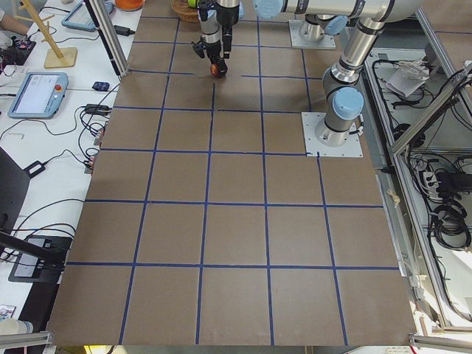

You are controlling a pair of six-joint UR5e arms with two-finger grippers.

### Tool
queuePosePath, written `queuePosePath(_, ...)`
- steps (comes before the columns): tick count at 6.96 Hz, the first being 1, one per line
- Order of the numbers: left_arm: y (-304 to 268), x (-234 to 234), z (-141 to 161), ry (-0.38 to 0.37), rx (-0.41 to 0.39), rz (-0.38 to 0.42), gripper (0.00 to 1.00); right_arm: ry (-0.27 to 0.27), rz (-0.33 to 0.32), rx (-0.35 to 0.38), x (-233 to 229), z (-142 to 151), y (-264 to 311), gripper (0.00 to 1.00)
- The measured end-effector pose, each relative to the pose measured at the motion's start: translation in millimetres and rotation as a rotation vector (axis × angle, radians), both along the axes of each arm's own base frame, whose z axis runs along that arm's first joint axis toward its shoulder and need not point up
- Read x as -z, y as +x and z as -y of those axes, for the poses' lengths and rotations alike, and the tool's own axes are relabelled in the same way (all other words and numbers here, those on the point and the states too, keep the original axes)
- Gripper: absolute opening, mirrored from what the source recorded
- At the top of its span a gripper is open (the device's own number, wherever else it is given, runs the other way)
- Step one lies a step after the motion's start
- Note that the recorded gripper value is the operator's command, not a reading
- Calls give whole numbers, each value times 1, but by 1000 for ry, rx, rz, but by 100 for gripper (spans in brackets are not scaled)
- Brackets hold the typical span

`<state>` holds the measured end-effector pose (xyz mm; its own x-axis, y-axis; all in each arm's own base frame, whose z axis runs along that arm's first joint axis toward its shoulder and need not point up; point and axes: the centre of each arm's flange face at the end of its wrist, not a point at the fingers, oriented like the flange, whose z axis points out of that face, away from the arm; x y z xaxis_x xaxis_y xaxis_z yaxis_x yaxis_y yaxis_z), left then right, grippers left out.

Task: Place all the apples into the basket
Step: 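Carry the dark red apple into the basket and open the right gripper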

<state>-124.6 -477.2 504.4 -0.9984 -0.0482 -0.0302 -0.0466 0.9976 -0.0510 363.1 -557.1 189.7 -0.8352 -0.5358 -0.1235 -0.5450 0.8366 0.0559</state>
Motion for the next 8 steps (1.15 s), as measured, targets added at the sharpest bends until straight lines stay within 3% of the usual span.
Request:
queuePosePath(2,0,0,0,-1,1,1,100,-26,2,-32,-4,3,-1,0)
queuePosePath(4,0,0,0,0,1,1,100,-71,9,-5,-29,18,-16,0)
queuePosePath(5,0,0,0,0,1,1,100,-104,11,49,-55,38,-47,0)
queuePosePath(8,1,0,0,-1,0,0,100,-159,0,344,-136,120,-242,0)
